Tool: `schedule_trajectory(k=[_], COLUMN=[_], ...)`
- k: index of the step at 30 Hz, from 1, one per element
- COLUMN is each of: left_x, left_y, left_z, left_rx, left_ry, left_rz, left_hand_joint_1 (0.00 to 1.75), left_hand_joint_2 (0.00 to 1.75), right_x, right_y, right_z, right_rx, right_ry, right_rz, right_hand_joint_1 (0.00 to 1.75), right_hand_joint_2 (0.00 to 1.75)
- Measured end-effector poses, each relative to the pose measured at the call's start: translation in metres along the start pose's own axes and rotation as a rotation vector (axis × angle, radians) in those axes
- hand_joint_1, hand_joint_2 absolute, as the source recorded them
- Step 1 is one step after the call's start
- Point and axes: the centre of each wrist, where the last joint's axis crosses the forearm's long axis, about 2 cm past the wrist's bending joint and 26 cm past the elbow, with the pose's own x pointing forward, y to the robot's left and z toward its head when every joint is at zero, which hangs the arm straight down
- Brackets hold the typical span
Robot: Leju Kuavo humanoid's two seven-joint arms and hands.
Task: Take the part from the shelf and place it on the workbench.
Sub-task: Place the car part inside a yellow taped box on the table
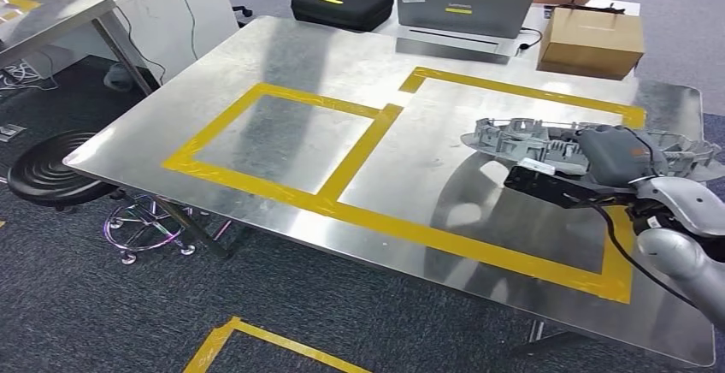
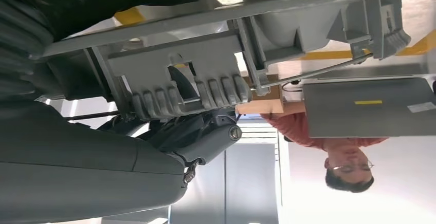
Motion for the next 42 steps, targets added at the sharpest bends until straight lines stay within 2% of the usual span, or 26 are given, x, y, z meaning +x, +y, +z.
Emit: schedule_trajectory(k=[2, 6, 10, 14, 22, 27, 29, 31, 35, 39, 42], left_x=[0.000, 0.003, 0.004, 0.002, -0.004, -0.007, -0.008, -0.010, -0.012, -0.010, -0.009], left_y=[0.000, 0.005, 0.011, 0.014, 0.013, 0.014, 0.014, 0.014, 0.014, 0.012, 0.009], left_z=[-0.001, -0.003, -0.004, -0.004, -0.002, 0.000, 0.002, 0.005, 0.012, 0.015, 0.016], left_rx=[-0.002, -0.033, -0.053, -0.034, 0.010, 0.026, 0.043, 0.064, 0.079, 0.069, 0.058], left_ry=[0.002, 0.013, 0.021, 0.038, 0.052, 0.058, 0.058, 0.057, 0.057, 0.048, 0.045], left_rz=[-0.004, -0.022, -0.009, 0.008, 0.024, 0.032, 0.041, 0.052, 0.060, 0.063, 0.065], left_hand_joint_1=[0.00, 0.00, 0.00, 0.00, 0.00, 0.00, 0.00, 0.00, 0.00, 0.00, 0.00], left_hand_joint_2=[1.75, 1.75, 1.75, 0.00, 0.00, 0.00, 0.00, 0.00, 0.00, 0.00, 0.00], right_x=[0.000, 0.001, 0.003, 0.002, -0.002, -0.002, 0.001, 0.009, 0.027, 0.034, 0.036], right_y=[0.001, 0.006, 0.016, 0.020, 0.018, 0.017, 0.014, 0.008, -0.011, -0.025, -0.027], right_z=[-0.004, -0.014, -0.022, -0.027, -0.032, -0.033, -0.033, -0.031, -0.024, -0.015, -0.010], right_rx=[0.021, 0.094, 0.159, 0.189, 0.195, 0.141, 0.047, -0.108, -0.361, -0.482, -0.506], right_ry=[-0.002, -0.003, -0.002, 0.011, 0.038, 0.064, 0.078, 0.071, 0.013, -0.029, -0.032], right_rz=[-0.017, -0.096, -0.169, -0.215, -0.277, -0.277, -0.239, -0.205, -0.218, -0.242, -0.257], right_hand_joint_1=[1.75, 0.00, 0.00, 0.00, 0.00, 0.00, 0.00, 0.00, 0.00, 0.00, 0.00], right_hand_joint_2=[1.75, 0.00, 0.00, 0.00, 0.00, 0.00, 0.00, 0.00, 0.00, 0.00, 0.00])
